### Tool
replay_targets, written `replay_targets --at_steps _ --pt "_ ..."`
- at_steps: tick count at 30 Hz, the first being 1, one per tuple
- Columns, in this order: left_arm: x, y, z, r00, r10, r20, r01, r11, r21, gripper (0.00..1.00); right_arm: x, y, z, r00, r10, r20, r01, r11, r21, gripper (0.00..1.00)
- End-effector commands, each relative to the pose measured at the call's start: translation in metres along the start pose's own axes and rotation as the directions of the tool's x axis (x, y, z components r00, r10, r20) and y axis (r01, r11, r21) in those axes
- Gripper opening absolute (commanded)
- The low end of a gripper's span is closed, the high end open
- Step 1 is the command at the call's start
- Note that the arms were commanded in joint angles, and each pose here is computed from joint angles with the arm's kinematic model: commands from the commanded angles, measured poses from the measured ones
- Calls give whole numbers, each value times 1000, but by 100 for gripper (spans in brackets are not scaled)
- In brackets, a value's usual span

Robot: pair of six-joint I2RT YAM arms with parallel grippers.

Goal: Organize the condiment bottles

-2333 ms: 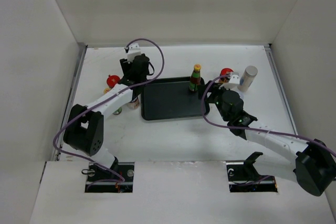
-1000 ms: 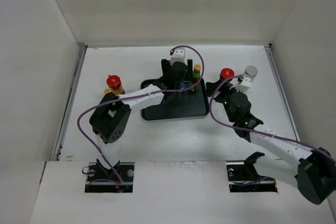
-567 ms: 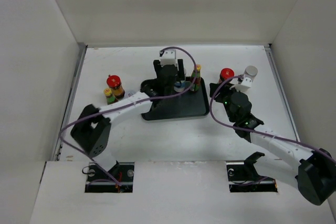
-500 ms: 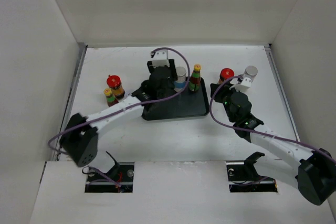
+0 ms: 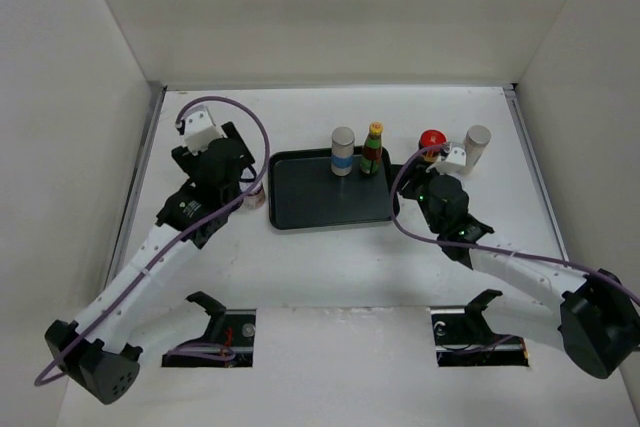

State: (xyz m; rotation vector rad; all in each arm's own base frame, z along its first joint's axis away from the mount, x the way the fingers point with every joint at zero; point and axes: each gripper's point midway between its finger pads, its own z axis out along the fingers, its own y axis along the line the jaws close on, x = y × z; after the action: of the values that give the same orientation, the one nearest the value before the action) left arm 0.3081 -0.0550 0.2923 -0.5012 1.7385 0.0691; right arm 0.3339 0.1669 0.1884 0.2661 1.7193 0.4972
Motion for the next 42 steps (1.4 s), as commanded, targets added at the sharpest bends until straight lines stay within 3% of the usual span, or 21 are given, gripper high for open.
replay_targets --at_steps 1,17,27,33,38,42 --pt "33 35 3 989 31 -143 -40 997 -63 69 -26 24 1 997 30 69 -25 998 -62 54" --pt "52 70 39 988 36 -153 -68 974 -214 61 -18 26 6 998 20 52 -16 998 -68 56" --pt "69 72 49 981 50 -189 -93 970 -223 51 -21 25 2 998 25 62 -21 997 -72 58" --pt "74 76 52 981 35 -192 -81 969 -235 50 -23 24 1 998 26 65 -22 997 -70 58" --pt "74 71 56 984 -19 -179 -20 977 -214 26 -22 24 2 998 25 62 -20 997 -70 58" --pt "60 64 51 988 -29 -149 1 982 -190 19 -21 25 1 998 25 60 -20 997 -72 58"
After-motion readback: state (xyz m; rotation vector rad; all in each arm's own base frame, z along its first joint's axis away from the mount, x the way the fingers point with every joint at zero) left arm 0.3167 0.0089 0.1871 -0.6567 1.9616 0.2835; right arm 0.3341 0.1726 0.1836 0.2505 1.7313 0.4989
